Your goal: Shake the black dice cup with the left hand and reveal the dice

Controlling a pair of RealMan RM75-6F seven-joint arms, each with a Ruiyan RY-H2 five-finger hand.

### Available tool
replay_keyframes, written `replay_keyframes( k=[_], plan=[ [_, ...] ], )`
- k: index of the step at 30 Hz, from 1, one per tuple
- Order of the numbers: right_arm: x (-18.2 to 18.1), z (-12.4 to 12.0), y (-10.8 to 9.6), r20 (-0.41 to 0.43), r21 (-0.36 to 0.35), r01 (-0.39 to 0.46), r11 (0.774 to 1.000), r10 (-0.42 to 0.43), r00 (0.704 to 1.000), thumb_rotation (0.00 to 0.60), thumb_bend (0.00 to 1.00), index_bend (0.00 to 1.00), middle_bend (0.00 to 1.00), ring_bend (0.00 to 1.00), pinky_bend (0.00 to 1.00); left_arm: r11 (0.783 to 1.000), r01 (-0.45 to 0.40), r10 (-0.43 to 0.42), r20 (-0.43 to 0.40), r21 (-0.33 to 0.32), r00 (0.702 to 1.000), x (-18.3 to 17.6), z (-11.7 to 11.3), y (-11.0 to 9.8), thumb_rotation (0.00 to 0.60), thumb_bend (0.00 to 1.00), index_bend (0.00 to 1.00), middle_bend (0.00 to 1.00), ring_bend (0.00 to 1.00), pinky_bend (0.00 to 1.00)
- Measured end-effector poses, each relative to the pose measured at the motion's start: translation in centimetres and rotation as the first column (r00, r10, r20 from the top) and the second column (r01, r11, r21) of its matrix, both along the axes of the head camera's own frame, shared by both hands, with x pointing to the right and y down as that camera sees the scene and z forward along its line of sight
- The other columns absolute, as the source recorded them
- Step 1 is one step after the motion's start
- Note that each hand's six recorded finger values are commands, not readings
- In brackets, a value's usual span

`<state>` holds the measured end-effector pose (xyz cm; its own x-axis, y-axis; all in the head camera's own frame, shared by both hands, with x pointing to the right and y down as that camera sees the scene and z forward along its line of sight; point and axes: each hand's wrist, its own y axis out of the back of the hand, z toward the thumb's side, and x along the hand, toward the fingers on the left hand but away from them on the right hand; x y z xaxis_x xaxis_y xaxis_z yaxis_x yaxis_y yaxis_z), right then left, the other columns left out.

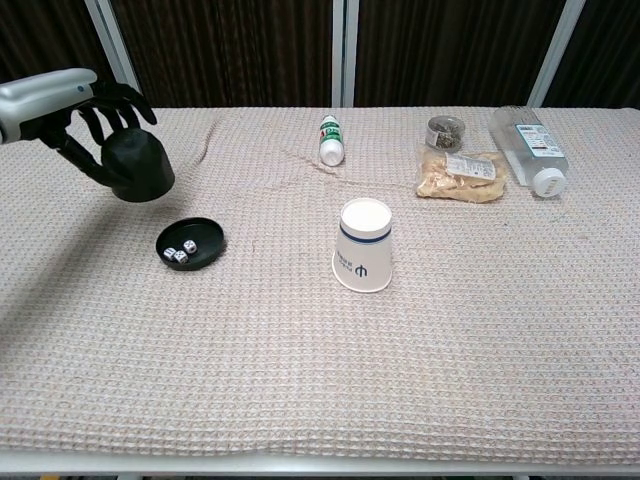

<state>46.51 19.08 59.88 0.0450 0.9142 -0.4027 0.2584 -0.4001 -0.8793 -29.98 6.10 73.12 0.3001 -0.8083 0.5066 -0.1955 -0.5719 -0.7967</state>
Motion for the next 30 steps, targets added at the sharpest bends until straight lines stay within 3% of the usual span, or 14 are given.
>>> replay_keyframes(
  k=[7,15,25,30],
  plan=[
    [0.0,0.0,0.0,-0.008,-0.001,-0.003,1.000,0.003,1.000,0.600,0.20,0.08,0.00,0.00,0.14,0.998,0.053,-0.052,0.028,-0.032,0.998,-1.9,1.7,0.1,0.600,0.03,0.16,0.23,0.17,0.30],
    [0.2,0.0,0.0,-0.004,0.000,-0.009,1.000,0.009,1.000,0.600,0.20,0.08,0.00,0.00,0.14,0.999,0.039,-0.039,0.006,-0.033,0.999,-1.8,0.7,1.0,0.600,0.00,0.16,0.21,0.14,0.24],
    [0.5,-1.0,0.2,0.008,0.040,-0.004,0.999,0.004,1.000,0.600,0.20,0.08,0.00,0.00,0.14,0.992,0.128,-0.128,-0.028,0.017,0.991,-5.2,-3.8,3.0,0.600,0.00,0.16,0.21,0.14,0.23],
    [0.2,-1.1,0.2,0.011,0.043,0.006,0.999,-0.007,1.000,0.600,0.20,0.08,0.00,0.00,0.14,0.986,0.145,-0.151,0.073,0.080,0.986,-8.4,-6.8,5.7,0.600,0.00,0.16,0.21,0.14,0.22]
  ],
)
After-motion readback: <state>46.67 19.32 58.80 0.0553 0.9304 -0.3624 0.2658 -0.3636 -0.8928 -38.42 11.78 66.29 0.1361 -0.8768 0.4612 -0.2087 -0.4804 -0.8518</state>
